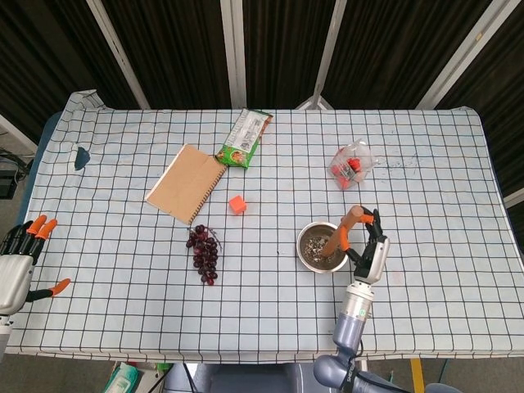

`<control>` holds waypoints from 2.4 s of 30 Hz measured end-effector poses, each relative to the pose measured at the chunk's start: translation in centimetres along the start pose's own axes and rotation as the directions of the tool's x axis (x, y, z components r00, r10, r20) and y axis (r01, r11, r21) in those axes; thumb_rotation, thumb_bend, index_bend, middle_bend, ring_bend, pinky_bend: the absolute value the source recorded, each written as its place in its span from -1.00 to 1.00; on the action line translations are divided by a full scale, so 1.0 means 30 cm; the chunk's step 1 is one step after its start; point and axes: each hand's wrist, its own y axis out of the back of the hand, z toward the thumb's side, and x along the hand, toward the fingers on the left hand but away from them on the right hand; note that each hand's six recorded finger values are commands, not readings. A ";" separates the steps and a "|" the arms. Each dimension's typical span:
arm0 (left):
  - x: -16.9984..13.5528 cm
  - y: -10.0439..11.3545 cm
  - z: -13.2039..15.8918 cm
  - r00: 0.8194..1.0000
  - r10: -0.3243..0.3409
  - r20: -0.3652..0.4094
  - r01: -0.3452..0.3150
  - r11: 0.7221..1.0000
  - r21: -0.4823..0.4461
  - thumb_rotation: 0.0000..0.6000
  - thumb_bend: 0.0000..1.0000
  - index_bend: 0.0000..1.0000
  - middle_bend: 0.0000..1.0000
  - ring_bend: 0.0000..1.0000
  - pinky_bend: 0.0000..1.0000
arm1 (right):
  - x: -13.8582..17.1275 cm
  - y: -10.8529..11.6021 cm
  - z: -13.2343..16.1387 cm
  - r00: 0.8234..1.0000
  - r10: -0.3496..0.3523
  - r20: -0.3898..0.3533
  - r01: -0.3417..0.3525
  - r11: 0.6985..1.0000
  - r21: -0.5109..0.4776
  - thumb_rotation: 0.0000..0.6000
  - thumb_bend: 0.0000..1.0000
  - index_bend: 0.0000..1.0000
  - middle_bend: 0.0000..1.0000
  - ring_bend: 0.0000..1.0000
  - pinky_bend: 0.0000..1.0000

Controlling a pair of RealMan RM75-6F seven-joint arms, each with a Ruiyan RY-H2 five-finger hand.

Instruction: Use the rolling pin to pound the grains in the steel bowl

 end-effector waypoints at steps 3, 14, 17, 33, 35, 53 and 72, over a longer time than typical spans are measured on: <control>0.000 0.000 0.000 1.000 0.000 0.000 0.000 1.000 0.000 1.00 -0.89 -1.00 -1.00 -1.00 -1.00 | 0.003 0.003 -0.003 1.000 0.000 0.001 0.000 1.000 0.005 1.00 0.09 0.55 0.23 -0.52 -1.00; 0.000 0.001 0.001 1.000 0.001 0.000 -0.001 1.000 -0.001 1.00 -0.89 -1.00 -1.00 -1.00 -1.00 | -0.005 -0.006 0.018 1.000 0.007 -0.019 -0.007 1.000 -0.004 1.00 0.09 0.55 0.24 -0.52 -1.00; 0.001 0.001 0.001 1.000 0.001 0.000 -0.001 1.000 -0.002 1.00 -0.89 -1.00 -1.00 -1.00 -1.00 | -0.017 -0.016 0.040 0.999 0.006 -0.037 -0.007 1.000 -0.014 1.00 0.09 0.55 0.24 -0.52 -1.00; 0.004 0.000 0.004 1.000 0.001 0.001 -0.001 1.000 -0.013 1.00 -0.89 -1.00 -1.00 -1.00 -1.00 | -0.037 -0.051 0.052 0.999 0.002 -0.044 -0.003 1.000 -0.014 1.00 0.09 0.56 0.24 -0.52 -1.00; 0.005 -0.001 0.004 1.000 -0.001 0.000 0.001 1.000 -0.016 1.00 -0.89 -1.00 -1.00 -1.00 -1.00 | -0.036 -0.052 0.049 0.999 0.001 -0.047 -0.001 1.000 -0.007 1.00 0.09 0.57 0.24 -0.52 -1.00; 0.005 0.001 0.006 1.000 -0.004 0.008 0.004 1.000 -0.026 1.00 -0.89 -1.00 -1.00 -1.00 -1.00 | 0.012 -0.049 -0.022 0.999 0.002 -0.032 -0.001 0.999 0.040 1.00 0.09 0.58 0.25 -0.52 -1.00; 0.006 0.001 0.007 1.000 0.000 0.007 0.001 1.000 -0.024 1.00 -0.89 -1.00 -1.00 -1.00 -1.00 | -0.006 -0.070 0.043 0.995 0.008 -0.101 -0.006 1.000 0.014 1.00 0.10 0.58 0.25 -0.52 -1.00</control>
